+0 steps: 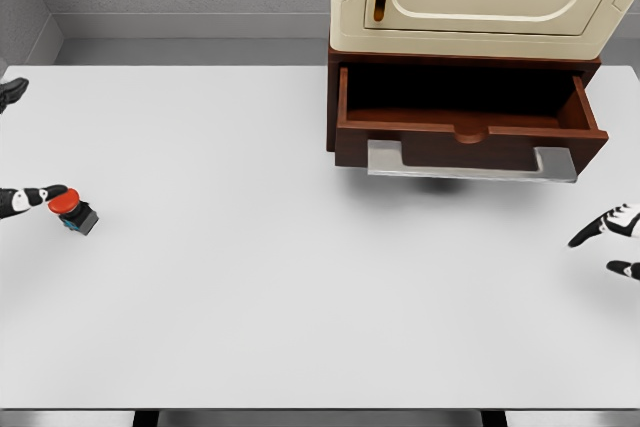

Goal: Put the switch into the drawer with left arm, and close the drawer with right arm

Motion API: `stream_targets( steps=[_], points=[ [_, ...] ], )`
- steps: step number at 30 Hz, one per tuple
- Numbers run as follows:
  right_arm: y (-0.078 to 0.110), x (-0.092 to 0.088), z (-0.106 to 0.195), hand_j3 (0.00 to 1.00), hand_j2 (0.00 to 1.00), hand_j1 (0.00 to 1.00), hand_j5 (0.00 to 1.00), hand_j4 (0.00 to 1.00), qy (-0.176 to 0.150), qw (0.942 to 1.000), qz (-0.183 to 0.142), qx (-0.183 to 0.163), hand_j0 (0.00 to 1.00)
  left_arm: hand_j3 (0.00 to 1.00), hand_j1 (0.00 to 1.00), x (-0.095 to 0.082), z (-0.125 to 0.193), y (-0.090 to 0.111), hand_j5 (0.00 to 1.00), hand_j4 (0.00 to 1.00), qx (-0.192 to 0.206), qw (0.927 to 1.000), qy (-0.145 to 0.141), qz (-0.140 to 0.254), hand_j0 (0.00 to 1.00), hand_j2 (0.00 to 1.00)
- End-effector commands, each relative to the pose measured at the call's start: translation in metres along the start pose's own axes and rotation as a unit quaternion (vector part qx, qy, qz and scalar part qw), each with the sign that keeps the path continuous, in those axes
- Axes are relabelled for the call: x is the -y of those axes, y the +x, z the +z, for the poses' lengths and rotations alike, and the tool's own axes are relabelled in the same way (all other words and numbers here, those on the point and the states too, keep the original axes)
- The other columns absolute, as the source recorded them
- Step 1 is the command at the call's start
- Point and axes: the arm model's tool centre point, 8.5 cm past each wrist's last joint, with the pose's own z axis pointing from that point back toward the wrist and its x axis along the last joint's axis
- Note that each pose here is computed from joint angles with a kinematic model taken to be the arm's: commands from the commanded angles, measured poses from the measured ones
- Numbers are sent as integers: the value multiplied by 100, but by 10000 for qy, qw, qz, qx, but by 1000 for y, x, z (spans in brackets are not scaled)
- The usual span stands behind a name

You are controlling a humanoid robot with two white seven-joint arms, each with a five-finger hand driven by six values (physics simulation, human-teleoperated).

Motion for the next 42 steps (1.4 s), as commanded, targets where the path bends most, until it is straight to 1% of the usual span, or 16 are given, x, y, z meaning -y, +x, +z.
stream_targets(
  steps=[1,2,3,7,10,13,15,17,18,20,23,28,32,36,39,42],
  points=[
    [1,3,0,63,63,63,63,63,-46,10000,-53,40,63,99,99,9,1,-2,99,99,-39,9999,-69,151,99,99],
    [1,13,2,63,63,63,63,63,67,9999,80,21,63,99,99,16,2,-4,99,99,-70,9996,-161,228,99,99],
    [2,17,2,63,63,63,63,63,57,9999,48,76,63,99,99,19,2,-5,99,99,-88,9995,-184,257,99,99],
    [5,28,2,64,64,64,64,64,231,9996,154,105,64,99,99,22,20,-20,99,99,-444,9973,-58,577,99,99],
    [5,15,-5,65,65,65,65,65,386,9991,32,171,65,99,99,24,30,-34,99,99,-684,9950,33,720,99,99],
    [5,16,-4,65,65,65,65,65,406,9990,42,164,65,99,99,30,40,-49,99,99,-946,9922,74,807,99,99],
    [5,17,-5,65,65,65,65,65,390,9991,59,168,65,99,99,37,42,-52,99,99,-979,9910,161,903,99,99],
    [7,35,-5,65,65,65,65,65,559,9978,324,148,65,100,100,50,39,-55,100,100,-959,9900,168,1022,100,100],
    [8,38,-6,65,65,65,65,65,571,9976,371,155,65,100,100,53,37,-57,100,100,-969,9897,154,1041,100,100],
    [8,40,-6,65,65,65,65,65,549,9976,393,159,65,100,100,59,39,-67,100,100,-1078,9874,291,1122,100,100],
    [8,40,-6,65,65,65,65,65,566,9975,389,168,65,99,99,66,35,-78,99,99,-1186,9863,238,1120,99,99],
    [15,38,-33,64,64,64,64,64,661,9956,422,517,64,99,99,69,40,-86,99,99,-1320,9844,245,1136,99,99],
    [15,37,-34,64,64,64,64,64,682,9955,412,516,64,99,99,62,46,-98,99,99,-1519,9819,347,1073,99,99],
    [15,36,-33,64,64,64,64,64,686,9955,405,512,64,98,98,67,48,-102,98,98,-1575,9800,413,1140,98,98],
    [15,36,-34,64,64,64,64,64,692,9955,400,514,64,93,93,72,50,-104,93,93,-1608,9792,419,1168,93,93],
    [15,35,-34,64,64,64,64,64,692,9955,390,516,64,80,80,71,51,-105,80,80,-1637,9787,423,1162,80,80]
  ],
)
